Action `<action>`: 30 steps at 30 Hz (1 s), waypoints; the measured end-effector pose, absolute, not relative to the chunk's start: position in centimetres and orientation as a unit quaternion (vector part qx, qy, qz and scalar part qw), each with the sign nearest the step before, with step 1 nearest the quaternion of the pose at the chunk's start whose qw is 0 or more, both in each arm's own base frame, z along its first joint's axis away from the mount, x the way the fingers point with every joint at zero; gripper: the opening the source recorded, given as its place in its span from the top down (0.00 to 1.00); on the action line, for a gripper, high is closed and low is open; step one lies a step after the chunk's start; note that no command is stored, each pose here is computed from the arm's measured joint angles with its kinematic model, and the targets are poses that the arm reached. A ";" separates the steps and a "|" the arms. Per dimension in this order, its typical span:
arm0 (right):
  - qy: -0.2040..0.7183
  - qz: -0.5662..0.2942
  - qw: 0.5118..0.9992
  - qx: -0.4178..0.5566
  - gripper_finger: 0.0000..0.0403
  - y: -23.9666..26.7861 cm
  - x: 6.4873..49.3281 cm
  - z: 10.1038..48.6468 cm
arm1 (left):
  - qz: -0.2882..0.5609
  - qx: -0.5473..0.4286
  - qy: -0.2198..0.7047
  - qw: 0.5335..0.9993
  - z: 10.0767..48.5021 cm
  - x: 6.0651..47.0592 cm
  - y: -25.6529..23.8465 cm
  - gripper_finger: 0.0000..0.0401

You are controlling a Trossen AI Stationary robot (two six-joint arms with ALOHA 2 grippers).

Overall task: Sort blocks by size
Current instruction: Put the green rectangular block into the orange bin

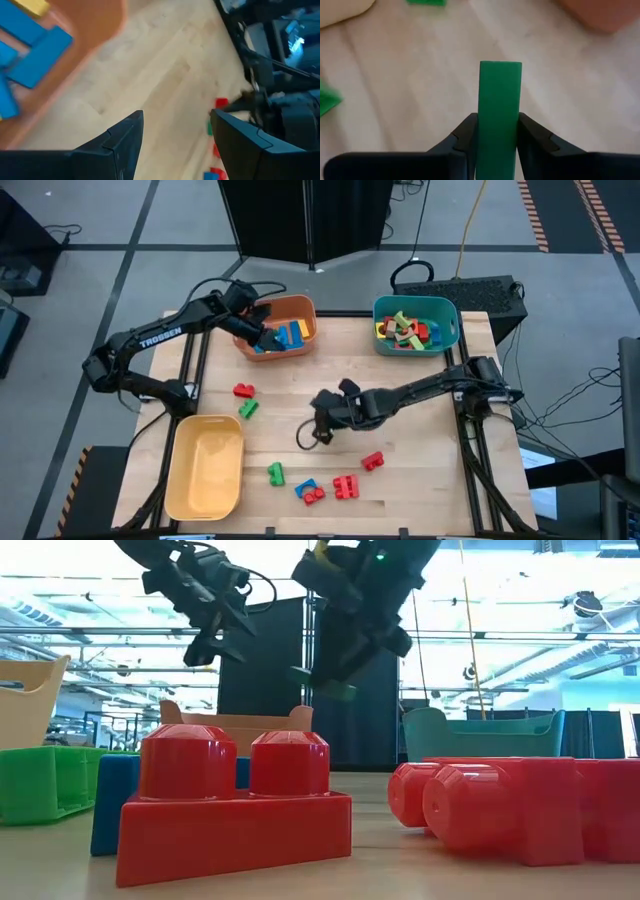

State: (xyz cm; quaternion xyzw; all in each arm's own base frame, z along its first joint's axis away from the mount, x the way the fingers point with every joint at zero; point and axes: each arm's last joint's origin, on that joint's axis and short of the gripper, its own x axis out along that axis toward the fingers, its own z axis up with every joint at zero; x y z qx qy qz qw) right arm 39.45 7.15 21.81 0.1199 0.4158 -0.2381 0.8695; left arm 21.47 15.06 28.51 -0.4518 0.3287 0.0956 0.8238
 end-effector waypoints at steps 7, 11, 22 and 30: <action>0.409 -0.238 0.879 0.057 0.77 3.8 40.6 23.3 | 0.073 -0.464 0.334 0.817 28.5 22.1 14.2 0.44; 0.403 -0.233 0.885 0.030 0.77 2.4 41.0 24.0 | 0.072 -0.463 0.330 0.819 28.7 22.4 13.9 0.44; 0.373 -0.228 0.899 -0.026 0.77 -1.0 42.1 25.8 | 0.073 -0.466 0.316 0.824 29.0 23.5 13.0 0.44; 0.347 -0.238 0.906 -0.041 0.77 -3.0 42.6 27.3 | 0.077 -0.461 0.312 0.827 29.1 23.6 13.0 0.44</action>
